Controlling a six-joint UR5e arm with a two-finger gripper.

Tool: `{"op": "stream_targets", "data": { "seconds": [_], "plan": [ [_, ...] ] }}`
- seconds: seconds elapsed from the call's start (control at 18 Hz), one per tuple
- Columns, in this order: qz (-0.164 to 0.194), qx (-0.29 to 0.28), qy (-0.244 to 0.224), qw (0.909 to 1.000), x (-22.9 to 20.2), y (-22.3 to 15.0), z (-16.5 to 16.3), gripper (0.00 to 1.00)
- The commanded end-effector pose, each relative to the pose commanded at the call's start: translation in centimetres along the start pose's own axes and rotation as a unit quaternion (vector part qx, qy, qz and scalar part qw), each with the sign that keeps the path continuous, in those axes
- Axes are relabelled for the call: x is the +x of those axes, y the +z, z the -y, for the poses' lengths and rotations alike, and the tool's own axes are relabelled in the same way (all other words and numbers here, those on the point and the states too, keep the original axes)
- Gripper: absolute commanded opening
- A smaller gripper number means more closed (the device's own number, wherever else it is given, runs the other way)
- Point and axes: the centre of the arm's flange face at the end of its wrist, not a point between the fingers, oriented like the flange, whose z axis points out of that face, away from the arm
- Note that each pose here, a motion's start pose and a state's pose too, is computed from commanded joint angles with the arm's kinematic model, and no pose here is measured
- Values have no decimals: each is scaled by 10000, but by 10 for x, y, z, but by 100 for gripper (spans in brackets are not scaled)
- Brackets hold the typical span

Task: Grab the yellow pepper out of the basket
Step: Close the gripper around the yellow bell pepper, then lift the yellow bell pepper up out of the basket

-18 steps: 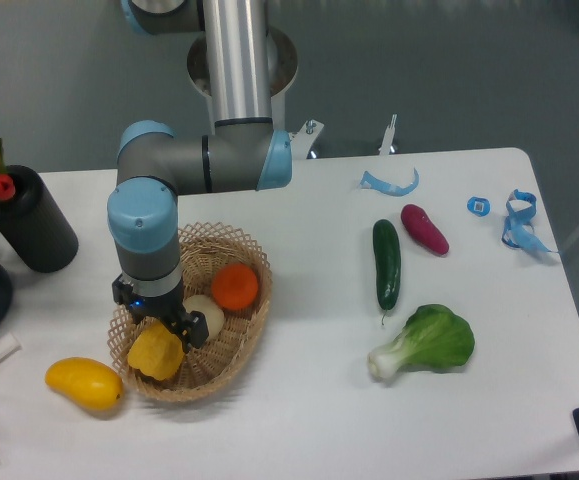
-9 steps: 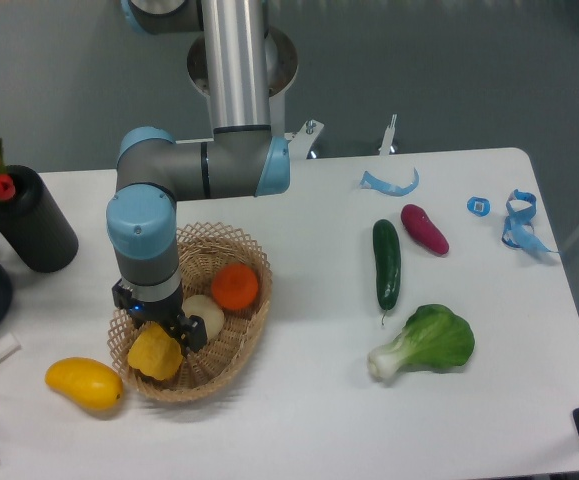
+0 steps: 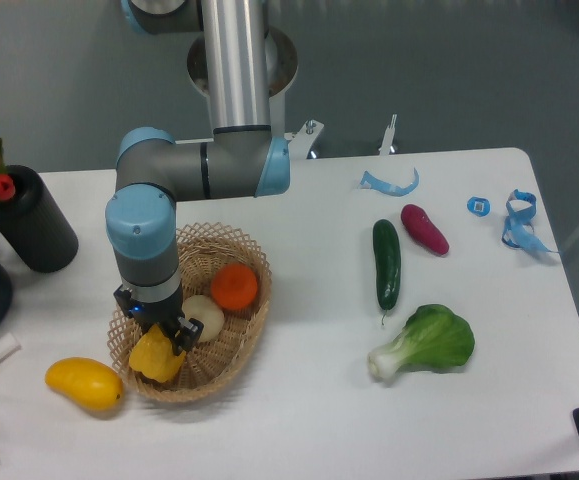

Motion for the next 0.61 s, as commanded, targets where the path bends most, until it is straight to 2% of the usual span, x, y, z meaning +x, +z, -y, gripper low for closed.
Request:
{"op": "stream_targets", "data": {
  "seconds": [0.22,0.44,0.61],
  "plan": [
    [48,72,7,10000,-5,-10,1,43],
    [202,260,-41,9994,-15,-36,3,43],
    [405,487,-181,9978,-35,-70,-1,43]
  ]
}}
